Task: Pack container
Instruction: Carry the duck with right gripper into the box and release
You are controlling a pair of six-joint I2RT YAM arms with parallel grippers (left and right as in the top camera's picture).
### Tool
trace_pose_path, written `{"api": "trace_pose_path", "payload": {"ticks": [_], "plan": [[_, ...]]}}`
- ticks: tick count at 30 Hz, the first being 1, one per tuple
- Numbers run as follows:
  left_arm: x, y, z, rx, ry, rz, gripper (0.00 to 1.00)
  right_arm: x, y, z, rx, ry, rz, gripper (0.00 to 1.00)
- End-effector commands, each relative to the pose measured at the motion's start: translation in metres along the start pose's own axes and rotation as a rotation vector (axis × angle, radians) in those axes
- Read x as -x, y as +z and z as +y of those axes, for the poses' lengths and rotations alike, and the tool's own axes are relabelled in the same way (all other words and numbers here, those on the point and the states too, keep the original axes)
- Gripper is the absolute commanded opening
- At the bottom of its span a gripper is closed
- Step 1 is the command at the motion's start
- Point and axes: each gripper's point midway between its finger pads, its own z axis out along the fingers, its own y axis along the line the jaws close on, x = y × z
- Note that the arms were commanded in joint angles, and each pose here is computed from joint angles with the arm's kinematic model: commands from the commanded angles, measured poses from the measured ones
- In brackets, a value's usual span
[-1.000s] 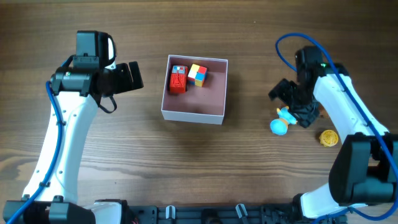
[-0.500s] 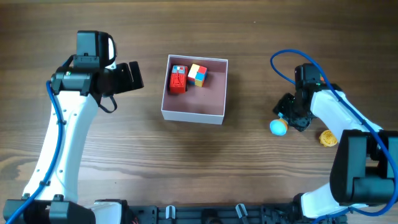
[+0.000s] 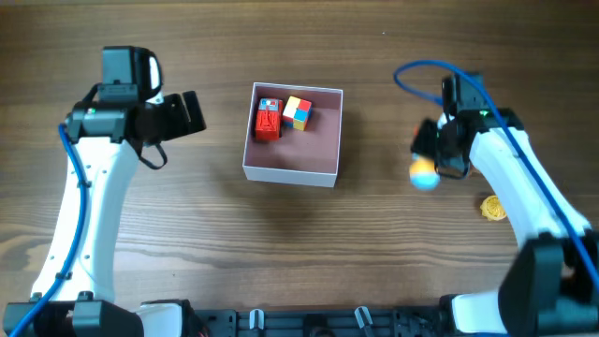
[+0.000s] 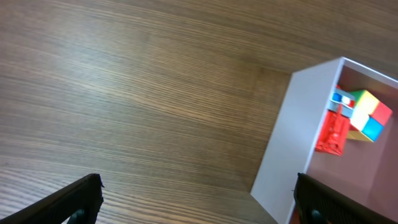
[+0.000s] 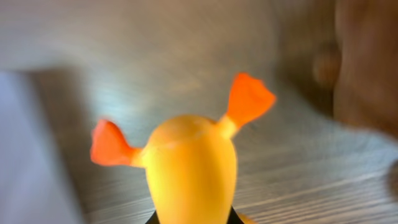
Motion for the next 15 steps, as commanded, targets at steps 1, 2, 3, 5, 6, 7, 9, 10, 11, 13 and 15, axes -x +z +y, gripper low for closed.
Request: {"api": "trace_pose_path", "payload": {"ticks": [1,2,3,5,6,7,9,10,11,13,15], "plan": [[-0.001,-0.001,0.003,0.0,-0.023,0.006,1.0,0.049,-0.118,0.088,0.189,-0.197,-0.322,0.04],[-0.002,-0.001,0.003,-0.003,-0.023,0.007,1.0,0.05,-0.148,0.12,0.228,-0.255,-0.399,0.04],[-0.002,-0.001,0.003,-0.003,-0.023,0.007,1.0,0.047,-0.16,0.14,0.248,-0.29,-0.432,0.04],[-0.002,-0.001,0.003,-0.003,-0.023,0.007,1.0,0.033,-0.163,0.179,0.292,-0.338,-0.462,0.04],[-0.002,-0.001,0.003,-0.003,-0.023,0.007,1.0,0.027,-0.155,0.19,0.301,-0.35,-0.446,0.04],[-0.002,-0.001,0.003,-0.003,-0.023,0.007,1.0,0.018,-0.127,0.205,0.296,-0.343,-0.385,0.04],[-0.002,-0.001,0.003,-0.003,-0.023,0.007,1.0,0.009,-0.086,0.219,0.297,-0.366,-0.298,0.04],[-0.002,-0.001,0.003,-0.003,-0.023,0.007,1.0,0.005,-0.06,0.225,0.286,-0.374,-0.255,0.05],[-0.002,-0.001,0.003,-0.003,-0.023,0.007,1.0,0.002,-0.037,0.229,0.274,-0.374,-0.221,0.04],[-0.002,-0.001,0.003,-0.003,-0.023,0.008,1.0,-0.006,0.001,0.23,0.239,-0.353,-0.16,0.04],[-0.002,-0.001,0.003,-0.003,-0.023,0.008,1.0,-0.012,0.022,0.226,0.21,-0.319,-0.121,0.04]]}}
